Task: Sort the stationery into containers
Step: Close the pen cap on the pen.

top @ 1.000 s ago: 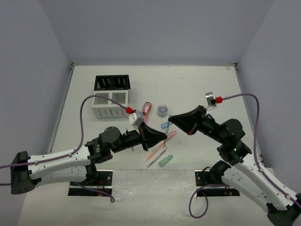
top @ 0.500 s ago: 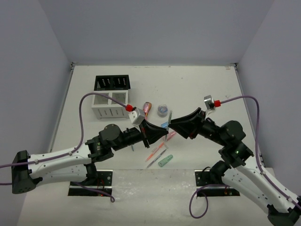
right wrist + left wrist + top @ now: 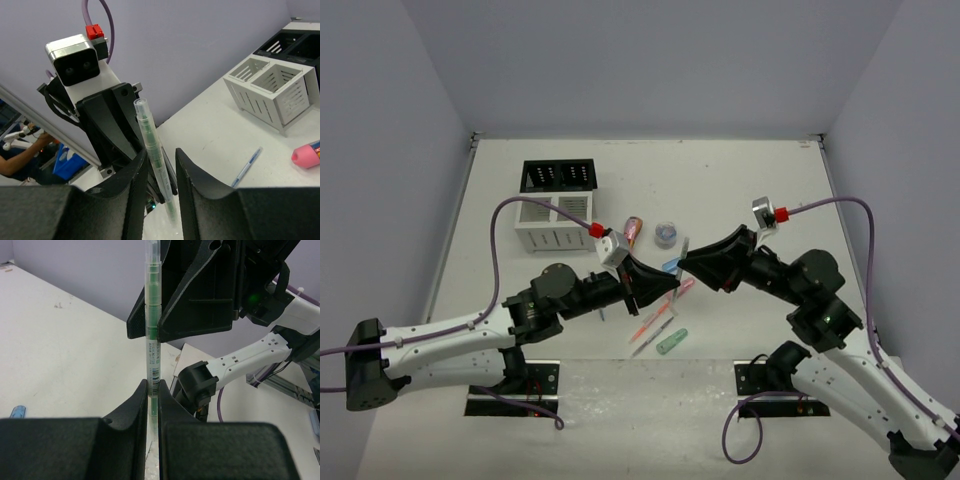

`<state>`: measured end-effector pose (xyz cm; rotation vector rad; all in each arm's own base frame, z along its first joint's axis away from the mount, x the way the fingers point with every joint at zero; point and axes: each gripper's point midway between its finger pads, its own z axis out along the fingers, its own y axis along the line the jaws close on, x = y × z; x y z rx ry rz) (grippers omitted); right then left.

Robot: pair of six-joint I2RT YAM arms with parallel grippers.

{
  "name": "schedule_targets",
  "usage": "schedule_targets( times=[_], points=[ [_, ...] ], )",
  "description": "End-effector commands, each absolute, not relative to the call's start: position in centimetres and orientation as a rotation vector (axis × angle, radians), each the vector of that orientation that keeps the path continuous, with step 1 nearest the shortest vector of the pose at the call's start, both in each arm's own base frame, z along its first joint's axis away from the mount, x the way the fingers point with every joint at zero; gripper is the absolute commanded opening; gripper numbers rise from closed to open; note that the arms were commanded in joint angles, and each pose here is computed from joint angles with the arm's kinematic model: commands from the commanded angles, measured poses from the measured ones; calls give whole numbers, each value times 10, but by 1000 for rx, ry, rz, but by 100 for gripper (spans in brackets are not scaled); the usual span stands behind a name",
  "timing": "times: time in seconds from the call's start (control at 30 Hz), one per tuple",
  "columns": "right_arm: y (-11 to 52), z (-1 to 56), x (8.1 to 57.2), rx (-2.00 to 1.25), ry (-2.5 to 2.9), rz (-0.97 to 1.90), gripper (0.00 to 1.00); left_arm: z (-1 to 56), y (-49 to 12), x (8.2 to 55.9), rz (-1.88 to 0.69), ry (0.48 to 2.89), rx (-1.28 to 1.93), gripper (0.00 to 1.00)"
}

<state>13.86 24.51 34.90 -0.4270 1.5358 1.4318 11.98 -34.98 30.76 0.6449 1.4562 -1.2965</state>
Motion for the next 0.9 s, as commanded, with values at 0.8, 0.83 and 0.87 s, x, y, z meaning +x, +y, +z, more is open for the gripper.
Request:
schedule_targets(
  times=[0.8, 0.83, 0.87],
  points=[
    [244, 374, 129, -475, 1422, 1461, 0, 336, -369, 131, -1275, 1451, 648, 6],
    [243, 374, 129, -474, 1422, 1457, 0, 337, -368, 131, -1272, 1447, 649, 1],
    [243, 374, 128, -476, 1422, 1457, 0, 337, -367, 132, -1269, 1444, 647, 0]
  ],
)
